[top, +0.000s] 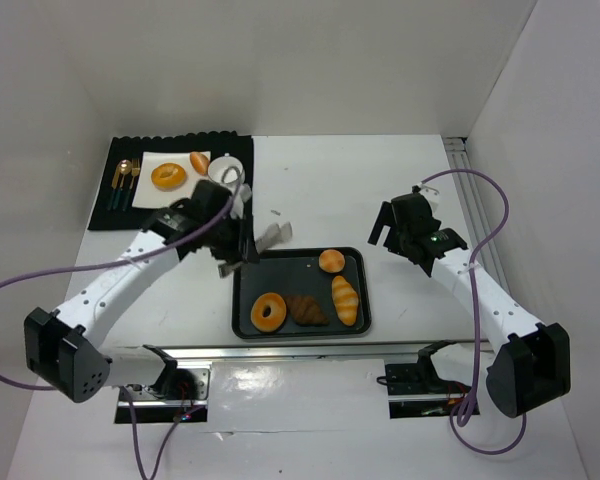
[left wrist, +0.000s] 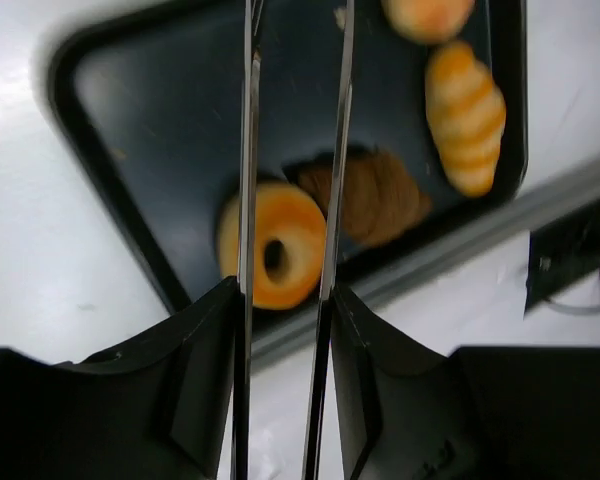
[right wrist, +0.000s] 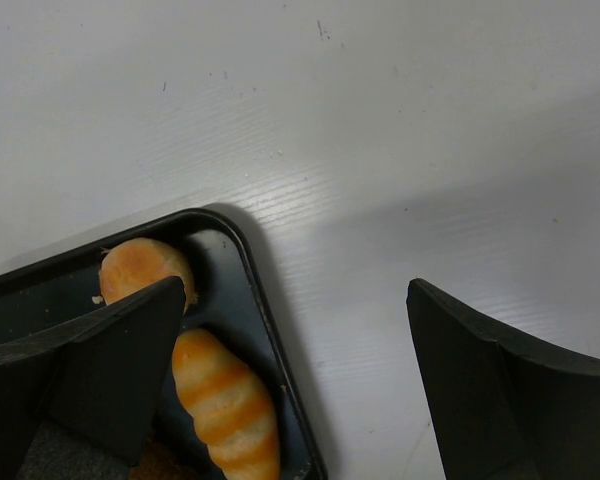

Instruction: Place the bread

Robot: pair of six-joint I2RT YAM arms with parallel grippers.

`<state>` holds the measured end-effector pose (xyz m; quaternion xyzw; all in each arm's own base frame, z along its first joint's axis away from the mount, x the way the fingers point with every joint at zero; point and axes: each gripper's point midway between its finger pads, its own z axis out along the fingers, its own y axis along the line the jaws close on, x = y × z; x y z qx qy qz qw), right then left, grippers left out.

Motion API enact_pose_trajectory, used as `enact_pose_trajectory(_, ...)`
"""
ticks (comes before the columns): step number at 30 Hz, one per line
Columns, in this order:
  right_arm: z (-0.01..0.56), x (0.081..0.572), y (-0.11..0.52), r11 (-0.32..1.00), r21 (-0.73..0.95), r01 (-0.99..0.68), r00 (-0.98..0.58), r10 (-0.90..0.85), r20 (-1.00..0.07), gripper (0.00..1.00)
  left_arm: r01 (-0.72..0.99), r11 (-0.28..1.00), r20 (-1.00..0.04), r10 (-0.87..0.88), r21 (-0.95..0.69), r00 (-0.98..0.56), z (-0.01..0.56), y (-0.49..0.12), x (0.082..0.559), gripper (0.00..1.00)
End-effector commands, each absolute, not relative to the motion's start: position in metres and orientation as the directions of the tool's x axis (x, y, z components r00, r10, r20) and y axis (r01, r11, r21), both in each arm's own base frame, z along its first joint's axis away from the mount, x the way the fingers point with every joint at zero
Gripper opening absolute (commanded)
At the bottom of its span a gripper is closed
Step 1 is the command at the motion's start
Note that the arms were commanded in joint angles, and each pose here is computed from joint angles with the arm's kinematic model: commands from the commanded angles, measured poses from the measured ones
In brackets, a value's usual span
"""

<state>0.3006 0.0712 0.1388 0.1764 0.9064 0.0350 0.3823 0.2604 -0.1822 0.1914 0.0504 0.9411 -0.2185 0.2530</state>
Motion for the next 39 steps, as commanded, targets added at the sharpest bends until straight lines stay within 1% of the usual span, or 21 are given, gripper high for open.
enact_pose_trajectory(1,0.158,0.312,0.073,0.934,0.215,0.285,-0.601,0.348,-0.720,0.99,0.231,0.836,-0.470,-0.036,-0.497,-0.882,0.190,-0.219,0.232,0.51)
enact_pose_trajectory(3,0.158,0.312,0.073,0.934,0.215,0.285,-0.601,0.348,-0.720,0.99,0.228,0.795,-0.443,-0.057,-0.562,-0.895,0.193,-0.240,0.220,0.51)
enact_pose_trajectory(5,0.160,0.312,0.073,0.934,0.220,0.283,-0.594,0.351,-0.724,0.99,0.234,0.775,-0.455,-0.077,-0.588,-0.887,0.198,-0.254,0.220,0.51)
enact_pose_trajectory(9,0.163,0.311,0.074,0.933,0.231,0.275,-0.592,0.353,-0.724,0.99,0.192,0.754,-0.378,-0.081,-0.629,-0.922,0.181,-0.272,0.217,0.52)
enact_pose_trajectory(11,0.162,0.310,0.074,0.934,0.225,0.277,-0.598,0.351,-0.720,0.99,0.179,0.760,-0.357,-0.074,-0.625,-0.931,0.175,-0.277,0.218,0.52)
enact_pose_trajectory(12,0.162,0.310,0.074,0.931,0.232,0.282,-0.596,0.360,-0.718,0.99,0.191,0.758,-0.375,-0.076,-0.623,-0.924,0.178,-0.282,0.222,0.53)
enact_pose_trajectory(17,0.161,0.308,0.073,0.931,0.232,0.282,-0.596,0.360,-0.718,0.99,0.164,0.793,-0.351,-0.067,-0.587,-0.934,0.170,-0.288,0.231,0.53)
enact_pose_trajectory(18,0.162,0.306,0.071,0.930,0.227,0.288,-0.592,0.359,-0.722,0.99,0.163,0.806,-0.351,-0.059,-0.569,-0.934,0.162,-0.287,0.234,0.57)
enact_pose_trajectory(20,0.158,0.304,0.070,0.931,0.222,0.290,-0.598,0.357,-0.718,0.99,0.162,0.807,-0.349,-0.058,-0.568,-0.935,0.164,-0.289,0.236,0.59)
enact_pose_trajectory(27,0.158,0.304,0.070,0.931,0.222,0.290,-0.598,0.357,-0.718,0.99,0.169,0.808,-0.323,-0.028,-0.564,-0.946,0.152,-0.301,0.241,0.59)
enact_pose_trajectory(31,0.158,0.304,0.070,0.931,0.222,0.290,-0.598,0.357,-0.718,0.99,0.168,0.811,-0.302,-0.011,-0.560,-0.953,0.150,-0.303,0.236,0.58)
enact_pose_trajectory(32,0.158,0.304,0.070,0.931,0.222,0.290,-0.598,0.357,-0.718,0.99,0.168,0.811,-0.302,-0.011,-0.560,-0.953,0.150,-0.303,0.236,0.56)
enact_pose_trajectory(35,0.160,0.306,0.071,0.930,0.227,0.288,-0.592,0.359,-0.722,0.99,0.164,0.820,-0.311,-0.018,-0.548,-0.950,0.156,-0.301,0.239,0.41)
enact_pose_trajectory(36,0.157,0.306,0.073,0.932,0.227,0.284,-0.602,0.357,-0.714,0.99,0.168,0.830,-0.327,-0.019,-0.533,-0.945,0.157,-0.299,0.242,0.33)
enact_pose_trajectory(38,0.157,0.306,0.073,0.932,0.227,0.284,-0.602,0.357,-0.714,0.99,0.164,0.838,-0.340,-0.027,-0.521,-0.940,0.174,-0.295,0.243,0.26)
enact_pose_trajectory(39,0.157,0.306,0.073,0.932,0.227,0.284,-0.602,0.357,-0.714,0.99,0.172,0.847,-0.366,-0.028,-0.504,-0.930,0.181,-0.291,0.246,0.23)
